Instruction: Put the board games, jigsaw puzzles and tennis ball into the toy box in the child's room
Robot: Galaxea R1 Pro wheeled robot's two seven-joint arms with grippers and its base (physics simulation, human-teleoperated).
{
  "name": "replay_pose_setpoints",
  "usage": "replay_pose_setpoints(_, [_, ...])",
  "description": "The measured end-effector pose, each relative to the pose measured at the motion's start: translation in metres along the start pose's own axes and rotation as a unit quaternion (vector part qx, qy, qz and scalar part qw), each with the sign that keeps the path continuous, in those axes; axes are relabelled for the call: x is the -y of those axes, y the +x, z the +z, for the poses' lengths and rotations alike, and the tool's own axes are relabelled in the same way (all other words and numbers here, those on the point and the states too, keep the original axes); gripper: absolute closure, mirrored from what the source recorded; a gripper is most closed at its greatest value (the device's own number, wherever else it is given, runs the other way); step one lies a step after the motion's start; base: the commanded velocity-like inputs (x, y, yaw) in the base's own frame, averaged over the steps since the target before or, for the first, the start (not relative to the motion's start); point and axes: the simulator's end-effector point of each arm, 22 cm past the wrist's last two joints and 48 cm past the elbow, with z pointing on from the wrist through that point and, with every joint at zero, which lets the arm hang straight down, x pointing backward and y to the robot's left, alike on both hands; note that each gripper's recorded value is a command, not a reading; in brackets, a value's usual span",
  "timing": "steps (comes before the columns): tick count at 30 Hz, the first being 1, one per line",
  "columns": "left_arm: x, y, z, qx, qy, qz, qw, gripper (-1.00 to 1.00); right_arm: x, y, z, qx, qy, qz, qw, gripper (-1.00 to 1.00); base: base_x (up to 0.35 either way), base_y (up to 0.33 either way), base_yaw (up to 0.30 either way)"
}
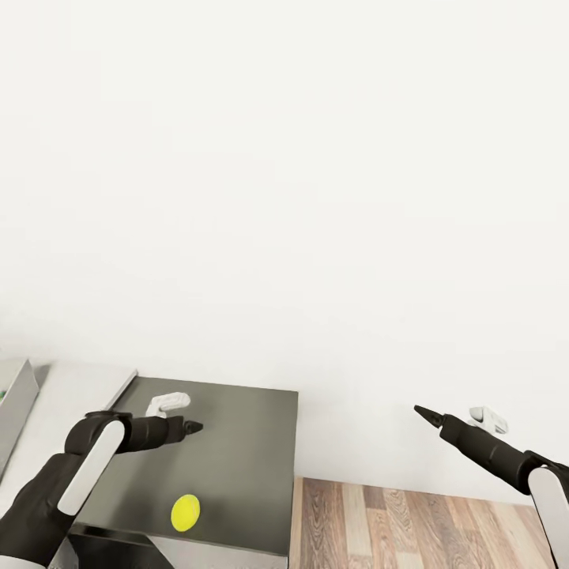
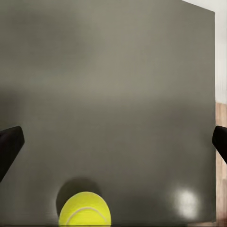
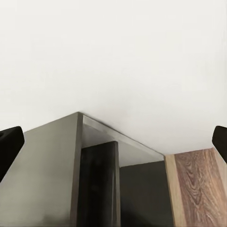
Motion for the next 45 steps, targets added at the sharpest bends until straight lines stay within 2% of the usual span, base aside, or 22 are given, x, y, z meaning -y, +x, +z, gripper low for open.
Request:
replay_pose_setpoints(2, [0.002,0.003,0.002,-0.004,-0.002,0.007,1.0,-1.0,0.0,0.0,0.0,0.0,0.0,0.0,1.0,-1.0,-0.023,0.0,0.0])
replay_pose_setpoints(8, [0.004,0.015,0.01,-0.02,-0.03,0.053,0.9979,-1.0,0.001,0.0,0.001,0.0,0.002,0.001,1.0,-1.0,-0.075,-0.007,0.0])
replay_pose_setpoints(11, [0.001,0.015,0.011,-0.021,-0.042,0.064,0.9969,-1.0,0.001,0.0,0.001,0.0,0.002,0.001,1.0,-1.0,-0.23,-0.01,0.0])
replay_pose_setpoints(30, [0.009,0.024,0.016,-0.031,-0.044,0.085,0.9949,-1.0,0.0,-0.002,0.001,0.001,0.001,0.002,1.0,-1.0,-0.063,-0.074,0.0])
replay_pose_setpoints(45, [-0.001,0.026,0.018,-0.034,-0.061,0.091,0.9934,-1.0,0.0,-0.001,0.002,0.001,0.001,0.003,1.0,-1.0,-0.001,0.016,0.0])
